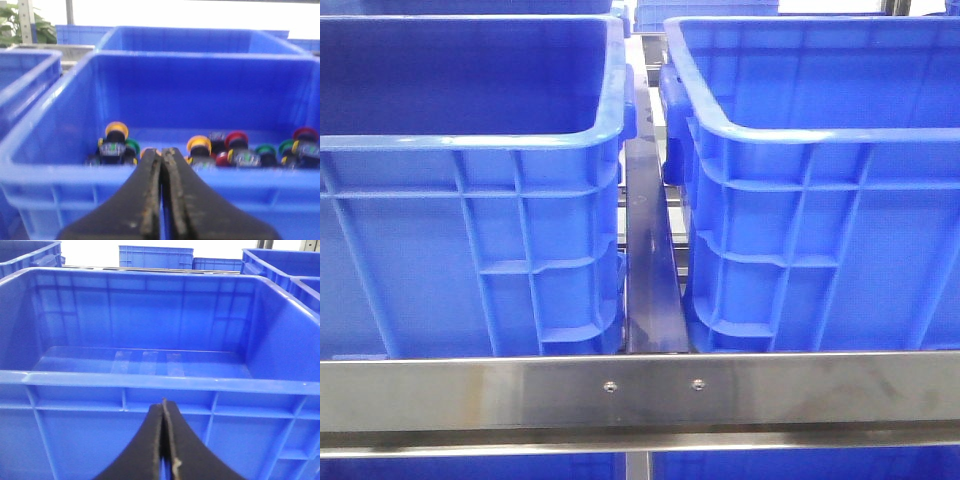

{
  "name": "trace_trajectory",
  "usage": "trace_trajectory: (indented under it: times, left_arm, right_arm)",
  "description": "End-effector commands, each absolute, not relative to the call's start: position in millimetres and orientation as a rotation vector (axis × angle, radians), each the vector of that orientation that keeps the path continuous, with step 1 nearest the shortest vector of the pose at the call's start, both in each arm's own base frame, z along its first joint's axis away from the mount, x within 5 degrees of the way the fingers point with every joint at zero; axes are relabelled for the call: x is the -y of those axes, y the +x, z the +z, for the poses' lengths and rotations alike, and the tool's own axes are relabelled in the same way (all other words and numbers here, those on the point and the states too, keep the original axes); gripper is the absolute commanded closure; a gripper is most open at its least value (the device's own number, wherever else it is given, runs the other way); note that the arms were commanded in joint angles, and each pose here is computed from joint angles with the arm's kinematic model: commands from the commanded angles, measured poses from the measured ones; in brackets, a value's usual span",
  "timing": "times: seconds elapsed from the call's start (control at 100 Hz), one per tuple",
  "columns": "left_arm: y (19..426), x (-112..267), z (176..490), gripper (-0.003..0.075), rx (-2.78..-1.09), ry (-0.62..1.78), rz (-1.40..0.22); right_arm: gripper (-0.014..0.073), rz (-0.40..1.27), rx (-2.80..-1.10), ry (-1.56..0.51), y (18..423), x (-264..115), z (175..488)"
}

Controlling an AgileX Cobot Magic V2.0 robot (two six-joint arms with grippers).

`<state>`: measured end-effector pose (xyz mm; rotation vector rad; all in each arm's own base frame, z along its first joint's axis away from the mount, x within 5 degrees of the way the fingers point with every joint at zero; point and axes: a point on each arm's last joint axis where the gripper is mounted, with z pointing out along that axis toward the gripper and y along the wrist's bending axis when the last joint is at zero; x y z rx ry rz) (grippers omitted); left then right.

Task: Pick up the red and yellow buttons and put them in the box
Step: 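Reach the left gripper down into the bin of push-button switches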

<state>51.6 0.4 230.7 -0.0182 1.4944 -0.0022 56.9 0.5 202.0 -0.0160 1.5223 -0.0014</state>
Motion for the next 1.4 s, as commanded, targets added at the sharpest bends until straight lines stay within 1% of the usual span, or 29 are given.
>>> trace_trajectory:
  times: [0.0, 0.28, 0.48, 0.55, 0.64, 0.69, 0.74, 0.81, 0.86, 0.89, 1.12, 1.23, 1.39]
  left_arm:
    - [42.0, -0.5, 266.1, 0.0740, -1.373, -0.026, -0.008]
    - [57.8, 0.1, 305.8, 0.0740, -1.603, -0.024, -0.015]
    - [85.8, 0.0, 328.5, 0.0738, -1.786, -0.022, -0.017]
    - [98.3, -0.2, 334.8, 0.0715, -1.822, -0.023, -0.018]
    - [115.3, -0.5, 341.7, 0.0616, -1.865, -0.024, -0.018]
    - [124.6, -0.6, 344.2, 0.0538, -1.895, -0.024, -0.018]
    - [134.2, -0.7, 345.9, 0.0438, -1.926, -0.019, -0.015]
    - [148.8, -0.9, 348.8, 0.0326, -1.976, -0.016, -0.014]
    - [159.9, -0.8, 351.1, 0.0276, -2.010, -0.020, -0.021]
    - [167.9, -0.1, 353.3, 0.0260, -2.030, -0.021, -0.031]
    - [219.5, 14.9, 363.2, 0.0255, -2.201, 0.052, -0.083]
    - [247.8, 24.4, 356.9, 0.0255, -2.293, 0.126, -0.084]
    - [286.0, 29.6, 342.0, 0.0258, -2.438, 0.143, -0.088]
  right_arm:
    - [0.0659, -0.006, -1.405, -0.022, 53.1, -0.7, 216.1]
    - [0.0659, -0.006, -1.405, -0.022, 53.1, -0.7, 216.1]
    - [0.0659, -0.006, -1.405, -0.022, 53.1, -0.7, 216.1]
    - [0.0659, -0.006, -1.405, -0.022, 53.1, -0.7, 216.1]
    - [0.0659, -0.006, -1.405, -0.022, 53.1, -0.7, 216.1]
    - [0.0659, -0.006, -1.405, -0.022, 53.1, -0.7, 216.1]
    - [0.0659, -0.006, -1.405, -0.022, 53.1, -0.7, 216.1]
    - [0.0659, -0.006, -1.405, -0.022, 53.1, -0.7, 216.1]
    - [0.0659, -0.006, -1.405, -0.022, 53.1, -0.7, 216.1]
    - [0.0659, -0.006, -1.405, -0.022, 53.1, -0.7, 216.1]
    - [0.0659, -0.006, -1.405, -0.022, 53.1, -0.7, 216.1]
    - [0.0659, -0.006, -1.405, -0.022, 53.1, -0.7, 216.1]
    - [0.0659, -0.006, -1.405, -0.022, 53.1, -0.7, 216.1]
